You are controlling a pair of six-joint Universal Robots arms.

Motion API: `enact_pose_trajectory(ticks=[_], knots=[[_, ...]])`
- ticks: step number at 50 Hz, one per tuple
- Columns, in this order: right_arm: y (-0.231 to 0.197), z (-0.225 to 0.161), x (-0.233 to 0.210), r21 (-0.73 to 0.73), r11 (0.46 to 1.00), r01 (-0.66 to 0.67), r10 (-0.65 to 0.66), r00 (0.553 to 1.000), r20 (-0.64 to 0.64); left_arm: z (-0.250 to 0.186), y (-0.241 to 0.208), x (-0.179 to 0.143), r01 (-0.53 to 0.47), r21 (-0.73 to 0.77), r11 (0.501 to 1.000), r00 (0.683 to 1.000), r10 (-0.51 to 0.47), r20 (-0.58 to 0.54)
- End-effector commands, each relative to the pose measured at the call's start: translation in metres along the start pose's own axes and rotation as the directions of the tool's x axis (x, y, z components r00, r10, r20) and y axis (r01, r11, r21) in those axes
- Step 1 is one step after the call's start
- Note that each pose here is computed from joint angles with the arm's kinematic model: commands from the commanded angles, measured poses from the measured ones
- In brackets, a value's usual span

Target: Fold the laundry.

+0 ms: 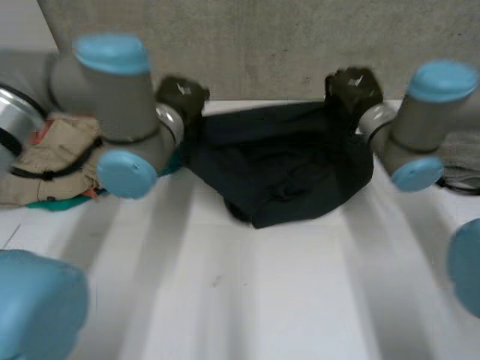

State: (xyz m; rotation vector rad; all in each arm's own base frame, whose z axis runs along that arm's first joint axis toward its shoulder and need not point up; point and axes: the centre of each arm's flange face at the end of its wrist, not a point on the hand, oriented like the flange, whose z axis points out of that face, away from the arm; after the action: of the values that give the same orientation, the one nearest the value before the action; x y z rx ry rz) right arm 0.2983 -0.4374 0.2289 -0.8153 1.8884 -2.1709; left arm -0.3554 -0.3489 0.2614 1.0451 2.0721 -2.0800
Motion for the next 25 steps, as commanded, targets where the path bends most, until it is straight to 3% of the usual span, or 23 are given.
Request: enact_pose_trajectory(ticks=[1,7,13,22,25], knots=[[-0.105,-0.06,0.034,0.052,0.995,0.082,-0.081,0.996,-0.027,-0.074,-0.083,-0.048,-0.036,0.163,0.986,0.997,0.025,0.068],[-0.174,-0.124,0.049,0.092,0.979,0.18,-0.178,0.983,-0.035,-0.143,-0.129,-0.072,-0.161,0.28,0.946,0.982,0.125,0.142],[-0.193,-0.152,0.049,0.067,0.983,0.172,-0.172,0.985,-0.011,-0.179,-0.146,-0.078,-0.165,0.326,0.931,0.982,0.122,0.147],[-0.153,-0.142,0.038,-0.051,0.99,0.128,-0.125,0.99,0.062,-0.132,-0.101,-0.056,-0.088,0.197,0.976,0.996,0.08,0.049],[-0.133,-0.133,0.032,-0.099,0.989,0.111,-0.103,0.991,0.085,-0.109,-0.075,-0.04,0.005,0.114,0.993,1.0,-0.004,-0.006]])
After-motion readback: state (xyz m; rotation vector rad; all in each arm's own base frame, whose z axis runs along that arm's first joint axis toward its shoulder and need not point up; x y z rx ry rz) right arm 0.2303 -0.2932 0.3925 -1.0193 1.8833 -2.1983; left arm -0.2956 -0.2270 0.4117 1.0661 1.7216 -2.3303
